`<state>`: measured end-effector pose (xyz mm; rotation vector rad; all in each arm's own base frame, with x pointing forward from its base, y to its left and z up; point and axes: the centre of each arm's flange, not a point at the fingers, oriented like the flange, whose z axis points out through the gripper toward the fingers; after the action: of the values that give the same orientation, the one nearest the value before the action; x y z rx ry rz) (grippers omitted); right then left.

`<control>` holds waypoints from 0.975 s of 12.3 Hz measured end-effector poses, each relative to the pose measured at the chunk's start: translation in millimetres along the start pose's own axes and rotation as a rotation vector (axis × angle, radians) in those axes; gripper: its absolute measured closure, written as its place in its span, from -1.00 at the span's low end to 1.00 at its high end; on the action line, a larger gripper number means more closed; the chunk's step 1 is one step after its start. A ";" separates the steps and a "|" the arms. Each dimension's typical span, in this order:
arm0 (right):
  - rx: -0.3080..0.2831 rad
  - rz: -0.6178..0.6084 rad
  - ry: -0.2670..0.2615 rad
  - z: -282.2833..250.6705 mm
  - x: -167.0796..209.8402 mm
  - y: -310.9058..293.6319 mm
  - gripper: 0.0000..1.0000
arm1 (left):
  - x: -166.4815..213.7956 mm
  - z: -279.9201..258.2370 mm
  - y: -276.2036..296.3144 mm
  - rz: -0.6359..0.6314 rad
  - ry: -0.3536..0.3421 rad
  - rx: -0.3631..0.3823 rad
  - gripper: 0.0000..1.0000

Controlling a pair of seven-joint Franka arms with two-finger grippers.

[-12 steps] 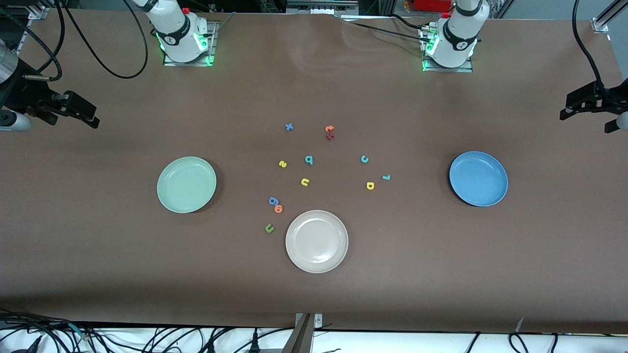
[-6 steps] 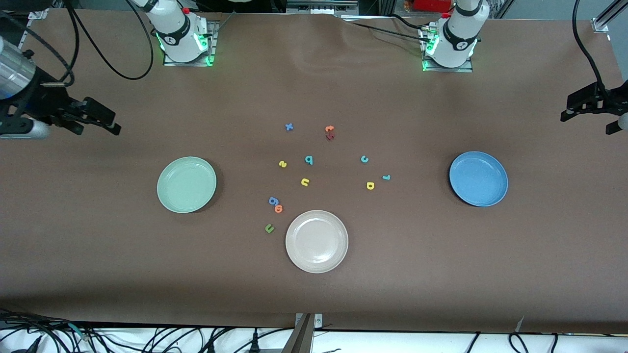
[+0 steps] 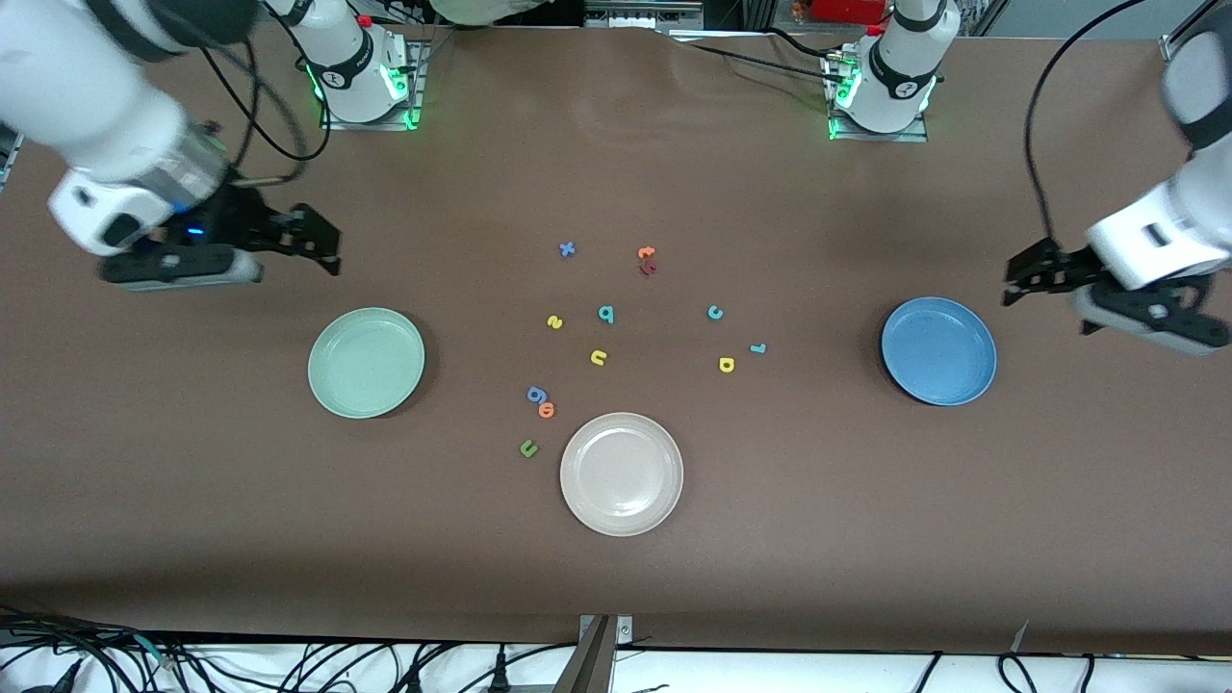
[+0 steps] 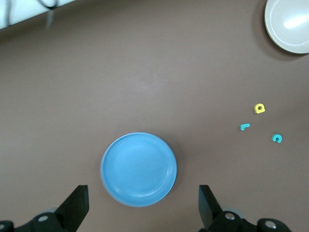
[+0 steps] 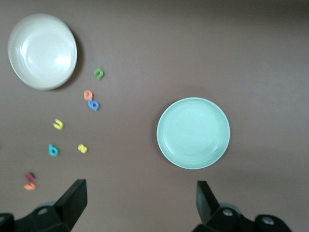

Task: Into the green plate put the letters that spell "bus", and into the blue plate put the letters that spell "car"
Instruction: 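Move the right gripper and the left gripper toward the scattered letters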

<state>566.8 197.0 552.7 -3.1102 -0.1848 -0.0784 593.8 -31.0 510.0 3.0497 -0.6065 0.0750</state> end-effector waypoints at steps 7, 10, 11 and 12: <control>-0.075 -0.041 -0.136 140.1 -16.6 -149.9 -1.00 | 4.8 71.9 16.1 0.046 -0.006 0.003 -1.00; -0.073 0.021 -0.122 183.7 -16.8 -177.9 -1.00 | 6.7 127.9 42.5 -0.001 -0.102 -0.021 -1.00; -0.072 0.044 -0.118 194.2 -13.7 -177.7 -0.99 | 11.4 147.9 61.6 -0.016 -0.132 -0.024 -1.00; -0.073 0.068 -0.115 204.0 -10.3 -175.6 -0.99 | 16.6 168.0 82.6 -0.011 -0.158 -0.024 -1.00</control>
<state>545.6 375.9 352.4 -3.1920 -0.0805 0.0977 584.4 -120.3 344.9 3.0553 -0.5940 -0.1732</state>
